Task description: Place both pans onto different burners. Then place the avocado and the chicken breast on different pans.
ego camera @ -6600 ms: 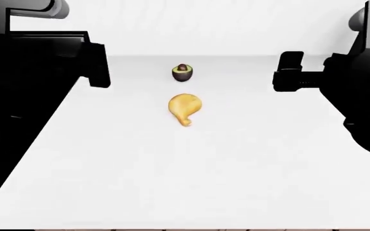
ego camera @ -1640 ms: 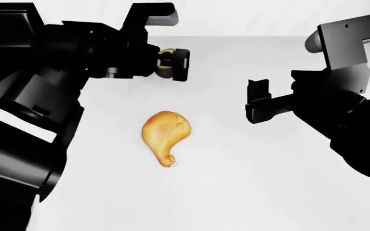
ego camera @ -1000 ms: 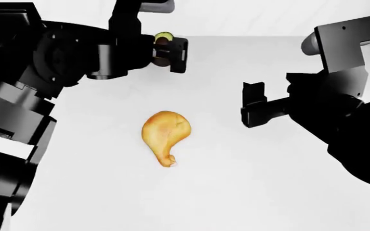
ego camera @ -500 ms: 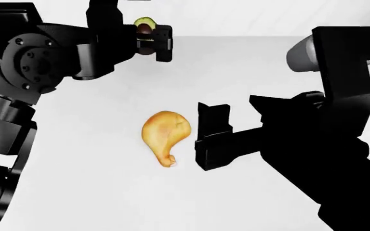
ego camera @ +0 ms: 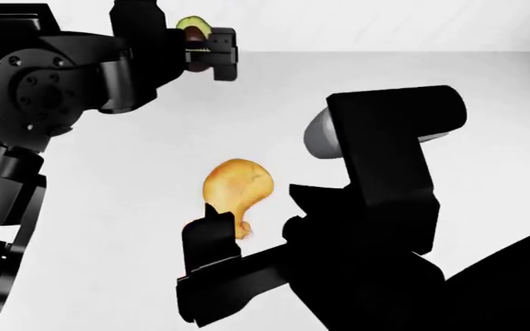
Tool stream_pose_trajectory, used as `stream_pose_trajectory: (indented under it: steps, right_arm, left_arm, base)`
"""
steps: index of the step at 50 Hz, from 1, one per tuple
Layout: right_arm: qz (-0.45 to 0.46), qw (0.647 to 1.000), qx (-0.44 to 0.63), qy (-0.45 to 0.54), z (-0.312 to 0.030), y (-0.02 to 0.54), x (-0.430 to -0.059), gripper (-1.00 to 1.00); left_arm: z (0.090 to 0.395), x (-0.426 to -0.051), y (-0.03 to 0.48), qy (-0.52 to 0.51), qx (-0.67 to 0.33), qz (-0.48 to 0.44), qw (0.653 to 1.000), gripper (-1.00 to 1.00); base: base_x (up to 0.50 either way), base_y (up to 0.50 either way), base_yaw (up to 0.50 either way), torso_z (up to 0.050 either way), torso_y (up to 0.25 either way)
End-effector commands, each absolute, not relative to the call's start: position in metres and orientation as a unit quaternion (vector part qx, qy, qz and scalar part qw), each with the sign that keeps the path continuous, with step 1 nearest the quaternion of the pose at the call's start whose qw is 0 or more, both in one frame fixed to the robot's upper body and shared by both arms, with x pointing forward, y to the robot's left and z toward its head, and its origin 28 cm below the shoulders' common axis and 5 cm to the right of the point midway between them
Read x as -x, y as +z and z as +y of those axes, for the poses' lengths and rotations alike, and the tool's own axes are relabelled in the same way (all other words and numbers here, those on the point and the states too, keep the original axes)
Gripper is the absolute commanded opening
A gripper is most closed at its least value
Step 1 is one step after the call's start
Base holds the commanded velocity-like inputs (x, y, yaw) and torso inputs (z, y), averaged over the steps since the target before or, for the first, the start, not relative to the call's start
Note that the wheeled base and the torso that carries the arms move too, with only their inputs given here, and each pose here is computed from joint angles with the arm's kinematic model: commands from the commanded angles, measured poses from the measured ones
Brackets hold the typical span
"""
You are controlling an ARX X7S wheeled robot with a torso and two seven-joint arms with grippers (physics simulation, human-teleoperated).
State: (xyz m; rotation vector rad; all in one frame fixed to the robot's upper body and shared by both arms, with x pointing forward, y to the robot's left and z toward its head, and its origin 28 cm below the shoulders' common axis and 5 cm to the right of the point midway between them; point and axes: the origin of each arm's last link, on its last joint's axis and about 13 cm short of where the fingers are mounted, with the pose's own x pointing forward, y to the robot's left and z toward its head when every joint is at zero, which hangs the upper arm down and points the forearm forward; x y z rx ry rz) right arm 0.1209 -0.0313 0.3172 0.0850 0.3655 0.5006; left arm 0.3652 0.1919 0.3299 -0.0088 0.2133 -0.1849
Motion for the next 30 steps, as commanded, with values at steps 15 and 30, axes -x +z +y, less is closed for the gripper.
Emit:
stream_pose_trajectory:
  steps: [15, 30]
  right_arm:
    - [0.22, 0.94, -0.03, 0.26, -0.014, 0.3, -0.158, 1.0]
    - [0.239, 0.938, -0.024, 0.251, -0.01, 0.29, -0.179, 1.0]
  left_arm:
    - [0.2, -0.37, 0.328, -0.063, 0.014, 0.08, 0.995, -1.0]
    - [0.197, -0.368, 0.33, -0.067, 0.011, 0.081, 0.994, -1.0]
  base:
    - [0.0, 0.0, 0.0, 0.001, 0.001]
    - [0.0, 0.0, 0.0, 0.0, 0.001]
